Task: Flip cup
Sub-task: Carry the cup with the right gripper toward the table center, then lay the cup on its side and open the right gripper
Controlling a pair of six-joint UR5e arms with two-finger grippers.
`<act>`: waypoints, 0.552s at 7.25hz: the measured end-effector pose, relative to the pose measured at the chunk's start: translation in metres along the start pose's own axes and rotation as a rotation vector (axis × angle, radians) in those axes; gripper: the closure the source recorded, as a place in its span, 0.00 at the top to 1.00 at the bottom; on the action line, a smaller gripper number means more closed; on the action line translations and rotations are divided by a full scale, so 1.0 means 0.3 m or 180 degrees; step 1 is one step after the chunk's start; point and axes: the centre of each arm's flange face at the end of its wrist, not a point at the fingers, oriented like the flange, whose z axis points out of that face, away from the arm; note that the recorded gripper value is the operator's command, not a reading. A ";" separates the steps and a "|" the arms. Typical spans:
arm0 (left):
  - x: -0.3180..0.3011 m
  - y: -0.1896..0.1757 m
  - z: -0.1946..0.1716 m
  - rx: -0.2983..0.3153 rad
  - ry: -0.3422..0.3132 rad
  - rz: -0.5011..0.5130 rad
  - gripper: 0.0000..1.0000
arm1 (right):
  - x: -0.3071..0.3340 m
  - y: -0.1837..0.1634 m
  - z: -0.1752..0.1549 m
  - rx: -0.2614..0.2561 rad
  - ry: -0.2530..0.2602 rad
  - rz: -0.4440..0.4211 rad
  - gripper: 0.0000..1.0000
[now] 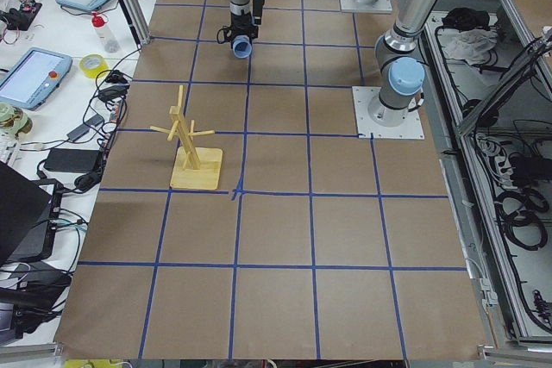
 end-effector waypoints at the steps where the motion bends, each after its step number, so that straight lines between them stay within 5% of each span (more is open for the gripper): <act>1: 0.000 0.000 0.000 0.0000 0.0000 0.0000 1.00 | -0.004 0.002 0.009 0.0004 -0.0019 0.0007 1.00; 4: 0.000 0.000 0.002 -0.0003 0.0002 0.0006 1.00 | -0.001 0.011 -0.003 0.0041 -0.0014 0.0020 1.00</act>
